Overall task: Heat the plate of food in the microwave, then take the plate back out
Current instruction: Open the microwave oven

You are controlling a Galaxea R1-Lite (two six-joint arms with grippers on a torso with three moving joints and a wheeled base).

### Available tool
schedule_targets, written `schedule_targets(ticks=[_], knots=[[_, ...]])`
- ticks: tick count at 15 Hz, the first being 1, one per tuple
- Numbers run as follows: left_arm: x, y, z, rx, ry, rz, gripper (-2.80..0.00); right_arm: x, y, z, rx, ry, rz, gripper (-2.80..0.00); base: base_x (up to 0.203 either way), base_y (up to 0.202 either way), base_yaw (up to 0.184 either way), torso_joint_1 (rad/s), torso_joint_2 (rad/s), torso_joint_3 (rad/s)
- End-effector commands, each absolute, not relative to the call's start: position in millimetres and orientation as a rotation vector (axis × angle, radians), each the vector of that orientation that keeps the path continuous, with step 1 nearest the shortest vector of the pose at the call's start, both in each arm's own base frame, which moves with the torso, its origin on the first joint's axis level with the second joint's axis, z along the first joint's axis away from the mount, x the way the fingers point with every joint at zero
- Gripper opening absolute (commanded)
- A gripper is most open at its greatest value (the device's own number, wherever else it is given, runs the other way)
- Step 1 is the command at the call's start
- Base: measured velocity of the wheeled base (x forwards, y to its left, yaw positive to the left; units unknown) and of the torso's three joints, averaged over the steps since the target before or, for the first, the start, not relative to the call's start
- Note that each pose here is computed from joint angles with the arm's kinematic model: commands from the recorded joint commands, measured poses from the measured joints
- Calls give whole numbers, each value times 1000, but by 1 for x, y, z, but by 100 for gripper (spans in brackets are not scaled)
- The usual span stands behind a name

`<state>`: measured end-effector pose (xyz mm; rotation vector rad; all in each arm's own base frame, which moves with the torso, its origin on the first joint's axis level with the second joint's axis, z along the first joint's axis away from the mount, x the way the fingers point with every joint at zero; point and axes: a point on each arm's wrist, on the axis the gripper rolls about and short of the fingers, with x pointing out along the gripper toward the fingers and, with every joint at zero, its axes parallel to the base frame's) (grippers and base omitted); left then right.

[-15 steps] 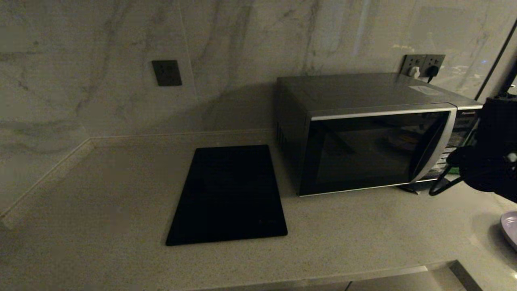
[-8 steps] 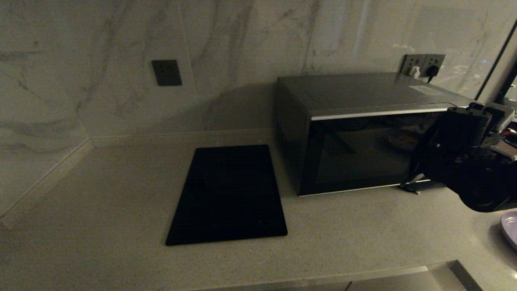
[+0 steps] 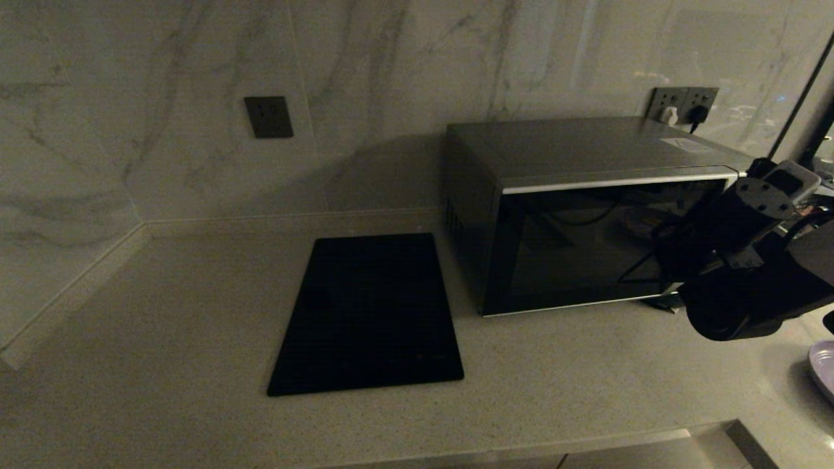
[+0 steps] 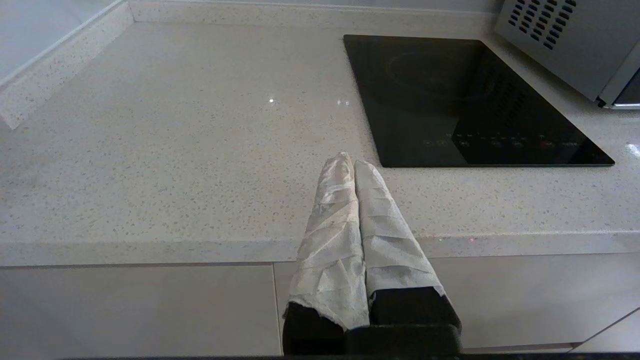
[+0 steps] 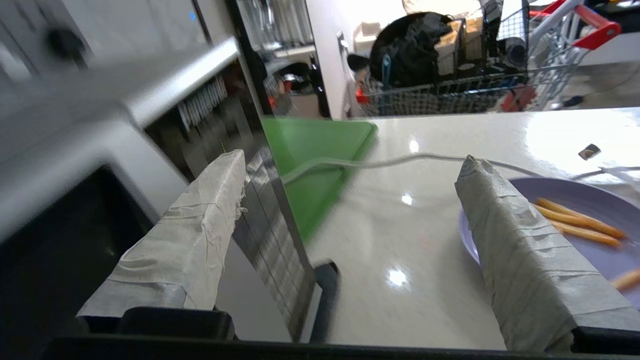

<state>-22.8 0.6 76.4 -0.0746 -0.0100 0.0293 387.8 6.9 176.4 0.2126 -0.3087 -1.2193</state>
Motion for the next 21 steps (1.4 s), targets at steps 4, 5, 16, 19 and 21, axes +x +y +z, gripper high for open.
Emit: schedule_targets(ticks=[4,5,16,19,21], knots=[[-23,1,76,-75,-9,30,-280,364,28,145,108,-171,-1176,0,0,0,0,0,0,0],[-23,1,76,-75,-9,30,-280,359,35,142,96,-155,-1150,0,0,0,0,0,0,0],[-23,1,76,-75,-9,30,-280,378,52,105,51,-99,-1108,0,0,0,0,0,0,0],[-23,1,76,-75,-9,30,-280,391,47,100,53,-108,-1120,0,0,0,0,0,0,0],[-23,1,76,-75,-9,30,-280,397,45,98,56,-114,-1122,0,0,0,0,0,0,0]])
